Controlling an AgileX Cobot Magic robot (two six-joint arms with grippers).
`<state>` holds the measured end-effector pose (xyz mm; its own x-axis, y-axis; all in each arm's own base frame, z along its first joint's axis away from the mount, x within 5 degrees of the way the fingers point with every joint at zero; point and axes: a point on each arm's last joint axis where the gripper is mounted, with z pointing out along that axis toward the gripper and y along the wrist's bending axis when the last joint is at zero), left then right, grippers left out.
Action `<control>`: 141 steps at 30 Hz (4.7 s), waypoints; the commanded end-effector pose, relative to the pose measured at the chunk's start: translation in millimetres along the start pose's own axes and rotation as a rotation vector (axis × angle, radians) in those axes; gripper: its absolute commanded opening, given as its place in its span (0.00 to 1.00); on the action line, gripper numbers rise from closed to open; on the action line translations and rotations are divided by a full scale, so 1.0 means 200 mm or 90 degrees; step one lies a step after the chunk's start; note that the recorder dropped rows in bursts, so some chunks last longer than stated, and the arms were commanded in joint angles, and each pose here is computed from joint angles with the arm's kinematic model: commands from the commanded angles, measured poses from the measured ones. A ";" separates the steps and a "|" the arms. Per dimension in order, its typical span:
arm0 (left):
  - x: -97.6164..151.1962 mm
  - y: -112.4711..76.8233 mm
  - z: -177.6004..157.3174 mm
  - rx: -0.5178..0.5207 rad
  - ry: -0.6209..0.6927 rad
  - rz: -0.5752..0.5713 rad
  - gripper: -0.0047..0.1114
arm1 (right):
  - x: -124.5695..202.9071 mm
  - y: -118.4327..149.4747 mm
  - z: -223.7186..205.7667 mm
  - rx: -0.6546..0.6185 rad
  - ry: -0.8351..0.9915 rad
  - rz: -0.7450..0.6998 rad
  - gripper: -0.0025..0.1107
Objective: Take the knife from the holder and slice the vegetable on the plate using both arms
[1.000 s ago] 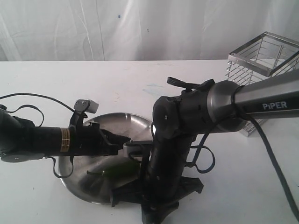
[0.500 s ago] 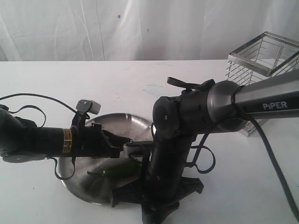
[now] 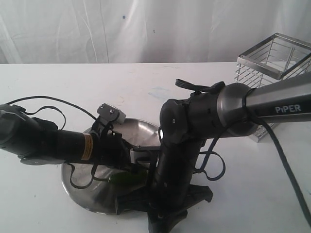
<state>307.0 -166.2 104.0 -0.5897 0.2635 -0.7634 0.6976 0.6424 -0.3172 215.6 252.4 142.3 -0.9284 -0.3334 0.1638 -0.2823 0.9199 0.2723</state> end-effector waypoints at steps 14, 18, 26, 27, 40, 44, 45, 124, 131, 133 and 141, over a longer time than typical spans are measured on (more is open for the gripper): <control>0.19 0.10 -0.01 -0.131 0.192 0.016 0.04 | -0.02 -0.02 0.00 0.019 -0.042 -0.010 0.02; 0.19 0.11 -0.02 -0.152 0.203 0.014 0.04 | -0.04 -0.04 0.00 0.046 -0.060 -0.006 0.02; 0.19 0.10 -0.01 -0.140 0.194 0.009 0.04 | -0.04 -0.06 0.00 0.079 -0.061 0.021 0.02; 0.19 0.10 -0.01 -0.140 0.194 0.009 0.04 | -0.02 -0.04 0.00 0.061 -0.046 0.003 0.02; 0.07 0.08 -0.06 -0.155 0.112 -0.020 0.04 | 0.00 -0.03 -0.03 0.044 -0.024 -0.046 0.02; -0.06 0.02 -0.14 -0.140 0.039 -0.011 0.04 | 0.00 -0.03 -0.03 0.046 -0.024 -0.048 0.02; -0.09 0.01 -0.16 -0.140 0.026 -0.005 0.04 | 0.00 -0.03 -0.03 0.046 -0.024 -0.046 0.02; -0.04 0.17 -0.14 0.075 -0.125 -0.129 0.04 | -0.07 0.03 0.02 -0.003 0.017 -0.015 0.02; 0.01 0.19 -0.08 0.098 -0.099 -0.129 0.04 | -0.07 0.03 0.02 -0.003 0.015 -0.025 0.02; 0.02 0.20 -0.06 0.095 -0.087 -0.124 0.04 | -0.07 0.03 0.02 -0.004 0.014 -0.025 0.02; 0.12 0.20 0.00 -0.003 0.073 -0.069 0.04 | -0.07 0.03 0.02 -0.003 0.017 -0.026 0.02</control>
<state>328.1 -136.3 92.3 -0.6718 0.1130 -0.7320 0.6317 0.6035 -0.4866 223.2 265.3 139.6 -0.9137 -0.3648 0.1790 -0.3066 0.9080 0.2854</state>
